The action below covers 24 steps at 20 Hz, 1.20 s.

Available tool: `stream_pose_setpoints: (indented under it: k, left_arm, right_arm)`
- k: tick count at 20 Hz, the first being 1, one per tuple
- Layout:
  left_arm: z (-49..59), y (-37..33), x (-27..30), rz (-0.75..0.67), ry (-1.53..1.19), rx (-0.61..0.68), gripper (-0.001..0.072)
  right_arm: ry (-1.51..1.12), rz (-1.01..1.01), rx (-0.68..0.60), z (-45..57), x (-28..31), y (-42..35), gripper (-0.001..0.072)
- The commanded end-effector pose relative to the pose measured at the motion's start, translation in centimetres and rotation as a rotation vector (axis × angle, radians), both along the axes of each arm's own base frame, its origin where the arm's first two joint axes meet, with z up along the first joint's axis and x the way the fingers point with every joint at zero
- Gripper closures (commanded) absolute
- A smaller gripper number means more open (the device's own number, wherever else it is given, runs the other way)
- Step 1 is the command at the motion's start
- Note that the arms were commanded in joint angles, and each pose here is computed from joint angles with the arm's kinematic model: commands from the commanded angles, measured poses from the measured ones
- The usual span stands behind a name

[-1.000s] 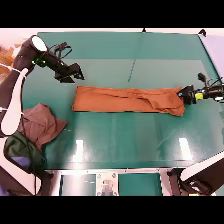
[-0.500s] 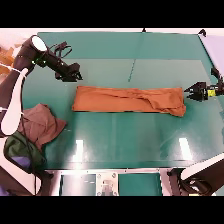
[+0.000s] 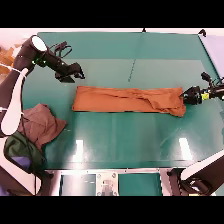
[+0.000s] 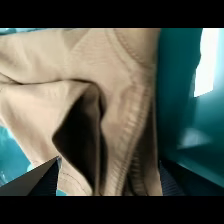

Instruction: Fold the shirts.

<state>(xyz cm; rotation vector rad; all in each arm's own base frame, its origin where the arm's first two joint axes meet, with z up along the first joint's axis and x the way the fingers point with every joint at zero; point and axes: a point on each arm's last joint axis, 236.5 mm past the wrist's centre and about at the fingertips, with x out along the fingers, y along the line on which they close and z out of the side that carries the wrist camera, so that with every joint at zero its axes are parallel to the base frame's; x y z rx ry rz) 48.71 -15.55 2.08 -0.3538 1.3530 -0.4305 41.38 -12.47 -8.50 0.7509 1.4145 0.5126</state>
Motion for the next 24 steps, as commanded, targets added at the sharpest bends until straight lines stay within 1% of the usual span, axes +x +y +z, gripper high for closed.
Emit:
stream_pose_setpoints:
  k: [1,4,5,7,8,9,10,11,12,13,14,17,20,22,24]
  left_arm:
    - [0.1,0.0,0.4,0.008,-0.016,-0.001,-0.0013]
    - [0.1,0.0,0.4,0.008,-0.016,-0.002,-0.0013]
    - [0.1,0.0,0.4,0.008,-0.016,-0.002,-0.0013]
    - [0.1,0.0,0.4,0.008,-0.016,-0.002,-0.0013]
    - [0.1,-0.1,0.4,0.008,-0.016,-0.004,-0.0013]
    - [0.2,-0.2,0.4,0.008,-0.016,-0.012,-0.0013]
    - [0.4,-0.6,0.4,0.009,-0.015,-0.030,-0.0013]
    - [0.7,-1.2,0.4,0.008,-0.015,-0.057,0.0003]
    - [0.9,-1.8,0.4,0.001,-0.022,-0.067,0.0135]
    - [0.9,-2.6,0.4,-0.033,-0.047,-0.063,0.0363]
    - [0.9,-4.0,0.2,-0.084,-0.072,-0.059,0.0689]
    - [0.0,-10.2,-0.3,-0.145,-0.138,-0.087,0.0681]
    - [-2.7,-19.9,-1.6,-0.221,-0.215,-0.161,0.0680]
    - [-4.9,-25.9,-2.9,-0.236,-0.242,-0.233,0.0681]
    - [-7.9,-29.8,-4.6,-0.229,-0.220,-0.262,0.0681]
  right_arm:
    - [0.020,0.032,-0.012,-1.3,-0.1,0.7,-0.0008]
    - [0.026,0.062,-0.009,-1.8,0.2,2.0,-0.0007]
    - [0.023,0.069,-0.013,-1.8,0.5,2.4,0.0043]
    - [0.020,0.075,-0.015,-1.8,0.7,2.8,0.0577]
    - [0.018,0.073,-0.020,-1.9,0.9,2.9,0.0593]
    - [0.021,0.067,-0.019,-1.9,1.0,3.0,0.0674]
    - [0.019,0.065,-0.021,-1.9,1.1,3.0,0.0694]
    - [0.018,0.065,-0.021,-1.9,1.2,3.1,0.0695]
    - [0.011,0.061,-0.009,-1.7,1.4,3.4,0.0697]
    - [0.003,0.052,0.005,-1.1,1.7,3.7,0.0697]
    - [0.002,0.040,0.005,-0.5,1.8,3.7,0.0697]
    - [-0.025,0.032,-0.020,3.2,1.8,3.7,0.0698]
    - [-0.041,0.029,-0.039,8.1,1.0,4.5,0.0697]
    - [-0.045,0.056,-0.034,11.3,0.0,5.9,0.0697]
    - [-0.066,0.084,-0.032,14.4,-0.8,7.7,0.0697]
